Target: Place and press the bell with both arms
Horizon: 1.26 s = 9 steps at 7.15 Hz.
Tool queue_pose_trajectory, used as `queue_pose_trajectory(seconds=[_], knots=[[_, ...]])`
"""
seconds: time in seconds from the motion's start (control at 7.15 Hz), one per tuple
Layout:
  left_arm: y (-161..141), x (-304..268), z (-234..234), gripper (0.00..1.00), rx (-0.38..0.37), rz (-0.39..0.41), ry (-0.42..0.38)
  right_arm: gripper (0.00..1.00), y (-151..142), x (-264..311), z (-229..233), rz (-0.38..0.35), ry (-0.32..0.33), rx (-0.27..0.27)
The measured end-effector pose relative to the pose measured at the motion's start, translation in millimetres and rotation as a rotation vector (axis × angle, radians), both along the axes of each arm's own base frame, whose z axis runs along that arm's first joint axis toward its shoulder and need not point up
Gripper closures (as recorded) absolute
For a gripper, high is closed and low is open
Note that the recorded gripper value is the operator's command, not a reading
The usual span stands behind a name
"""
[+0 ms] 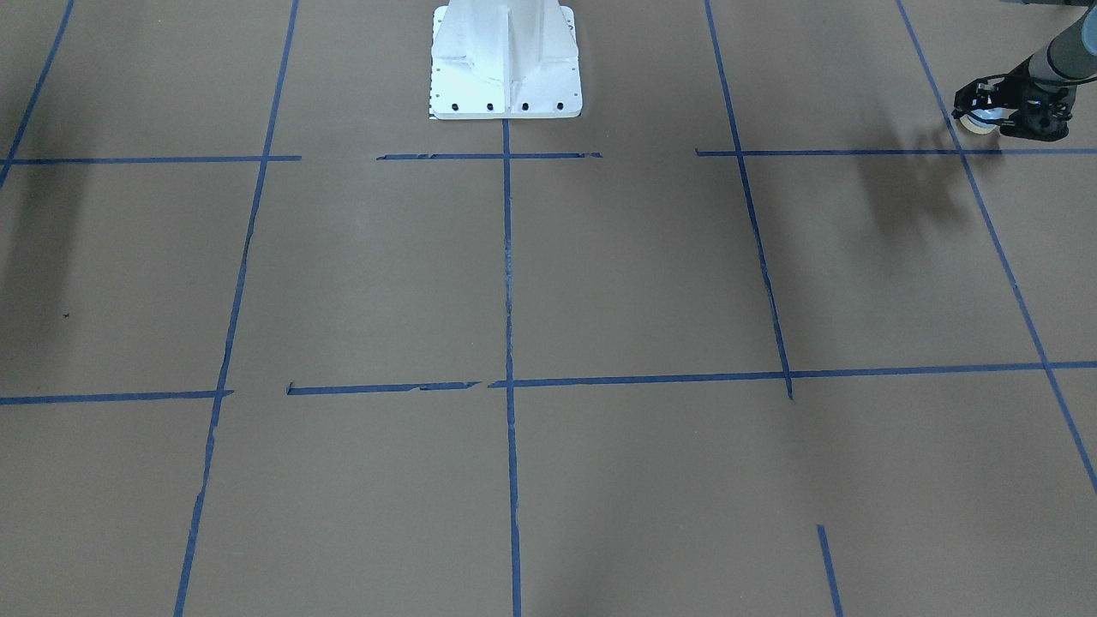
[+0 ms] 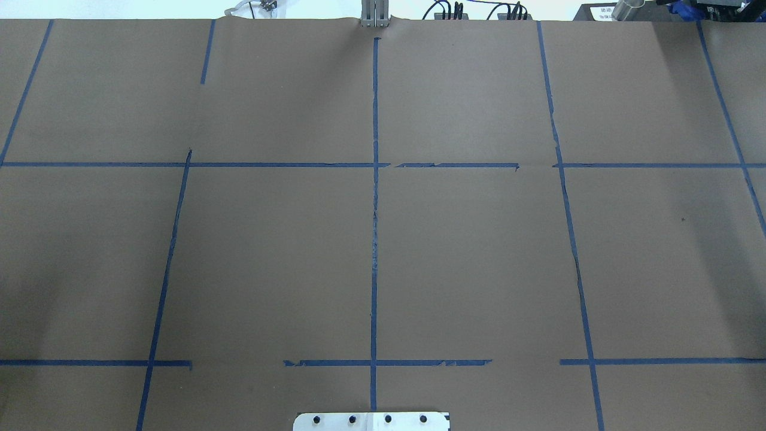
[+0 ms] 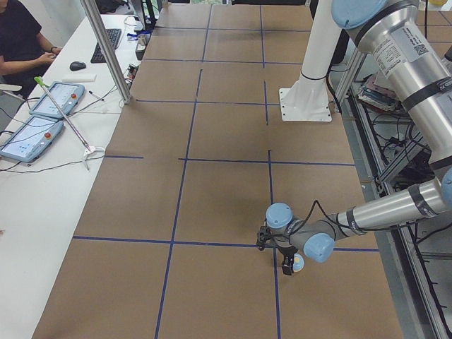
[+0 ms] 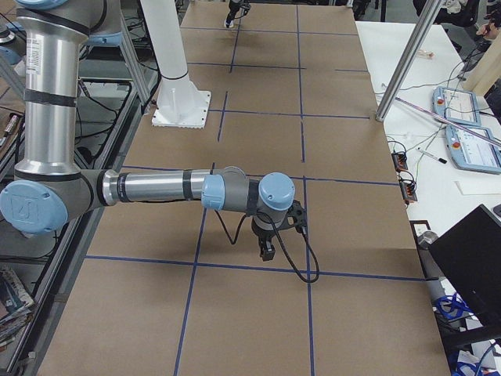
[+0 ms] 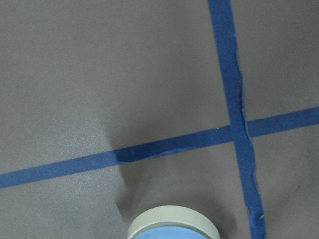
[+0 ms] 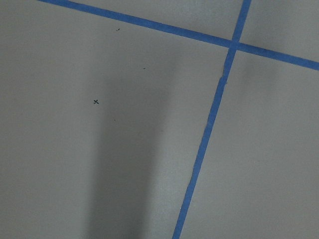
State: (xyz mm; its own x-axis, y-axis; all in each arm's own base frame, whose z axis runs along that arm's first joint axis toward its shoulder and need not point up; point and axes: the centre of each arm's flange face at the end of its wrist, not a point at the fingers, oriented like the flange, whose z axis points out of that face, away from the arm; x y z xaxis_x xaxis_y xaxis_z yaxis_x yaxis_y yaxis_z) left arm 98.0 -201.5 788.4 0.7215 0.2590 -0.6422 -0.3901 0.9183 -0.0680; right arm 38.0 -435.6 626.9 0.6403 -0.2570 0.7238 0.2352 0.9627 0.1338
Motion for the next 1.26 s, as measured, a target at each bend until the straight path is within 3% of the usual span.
queue_pose_trajectory(seconds=[0.56, 0.7, 0.84, 0.98, 1.26], knots=[[-0.2, 2.3, 1.6, 0.15, -0.009, 0.005, 0.006, 0.0, -0.1, 0.0, -1.8, 0.0, 0.0, 0.004], [0.3, 2.1, 2.6, 0.36, -0.01, 0.006, 0.005, 0.0, -0.1, 0.0, -2.2, 0.001, 0.0, 0.004], [0.8, 1.7, 3.6, 0.71, -0.012, 0.007, 0.004, 0.0, -0.2, 0.0, -2.4, 0.001, 0.0, 0.004], [1.3, 2.1, 3.1, 0.93, -0.016, 0.009, 0.009, 0.0, -0.2, 0.0, -2.8, 0.001, 0.0, 0.005], [1.6, 6.0, -12.3, 0.98, -0.011, 0.015, 0.099, 0.0, -0.3, -0.5, -4.6, 0.002, -0.007, 0.007]])
